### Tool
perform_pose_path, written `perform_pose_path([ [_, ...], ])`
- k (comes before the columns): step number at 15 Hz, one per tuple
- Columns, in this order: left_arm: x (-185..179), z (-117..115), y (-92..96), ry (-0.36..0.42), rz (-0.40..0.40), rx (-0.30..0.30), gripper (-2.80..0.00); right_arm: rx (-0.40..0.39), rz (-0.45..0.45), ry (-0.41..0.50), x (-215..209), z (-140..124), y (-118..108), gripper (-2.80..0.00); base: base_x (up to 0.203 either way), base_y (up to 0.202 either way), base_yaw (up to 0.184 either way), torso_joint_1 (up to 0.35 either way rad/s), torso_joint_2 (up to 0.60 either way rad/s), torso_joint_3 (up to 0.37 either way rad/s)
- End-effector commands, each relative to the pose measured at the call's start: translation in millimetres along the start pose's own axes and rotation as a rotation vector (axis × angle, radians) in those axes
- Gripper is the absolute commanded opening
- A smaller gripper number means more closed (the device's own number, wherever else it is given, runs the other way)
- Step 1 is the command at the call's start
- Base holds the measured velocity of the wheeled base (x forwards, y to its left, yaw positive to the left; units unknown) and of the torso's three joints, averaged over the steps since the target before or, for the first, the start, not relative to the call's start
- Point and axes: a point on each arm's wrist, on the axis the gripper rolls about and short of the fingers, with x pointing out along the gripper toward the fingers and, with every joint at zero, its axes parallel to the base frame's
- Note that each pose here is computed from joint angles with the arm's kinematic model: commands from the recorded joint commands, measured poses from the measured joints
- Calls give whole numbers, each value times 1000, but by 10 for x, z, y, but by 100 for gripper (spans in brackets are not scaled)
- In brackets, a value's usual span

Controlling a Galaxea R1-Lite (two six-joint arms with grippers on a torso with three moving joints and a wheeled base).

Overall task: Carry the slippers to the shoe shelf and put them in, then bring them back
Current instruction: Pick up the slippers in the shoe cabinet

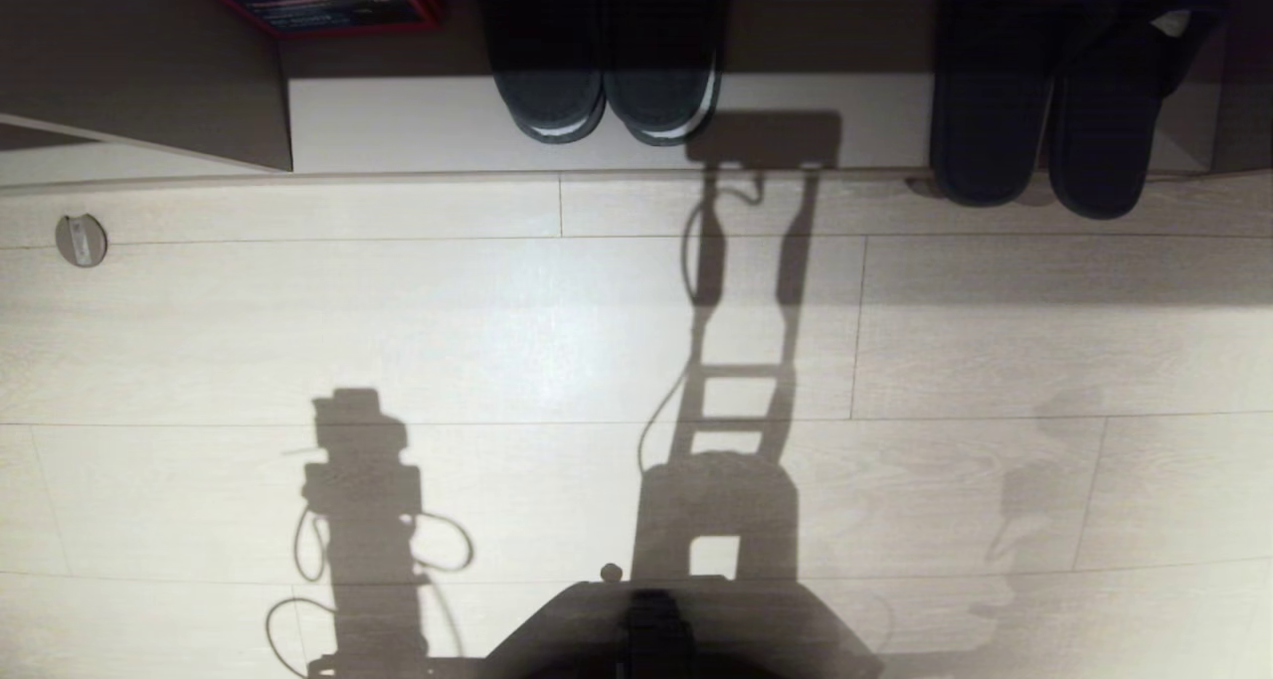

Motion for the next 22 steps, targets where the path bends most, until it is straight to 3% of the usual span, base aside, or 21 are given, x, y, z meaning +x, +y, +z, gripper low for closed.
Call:
perform_pose_path([
  [1, 1, -1, 0, 3, 1, -1, -280, 0, 0, 3, 1, -5, 1, -280, 0, 0, 0, 0, 0, 0],
  [8, 1, -1, 0, 3, 0, -1, -280, 37, -9, 4, 1, -6, -1, -280, 0, 0, 0, 0, 0, 0],
  [10, 1, 0, 0, 1, 0, -1, -280, 35, -11, -24, -28, 97, -14, -280, 0, 0, 0, 0, 0, 0],
  [13, 1, 0, 0, 1, 0, -1, -280, 54, 6, -31, -64, 579, -75, -280, 0, 0, 0, 0, 0, 0],
  [15, 1, 0, 0, 1, 0, -1, -280, 75, 78, 15, 111, 965, -125, -280, 0, 0, 0, 0, 0, 0],
  [19, 1, 0, 0, 1, 1, -1, -280, 37, 170, 126, 1011, 1725, -195, -280, 0, 0, 0, 0, 0, 0],
  [22, 1, -1, 0, 3, 0, -1, -280, -24, 204, 82, 1596, 2068, -195, -280, 0, 0, 0, 0, 0, 0],
])
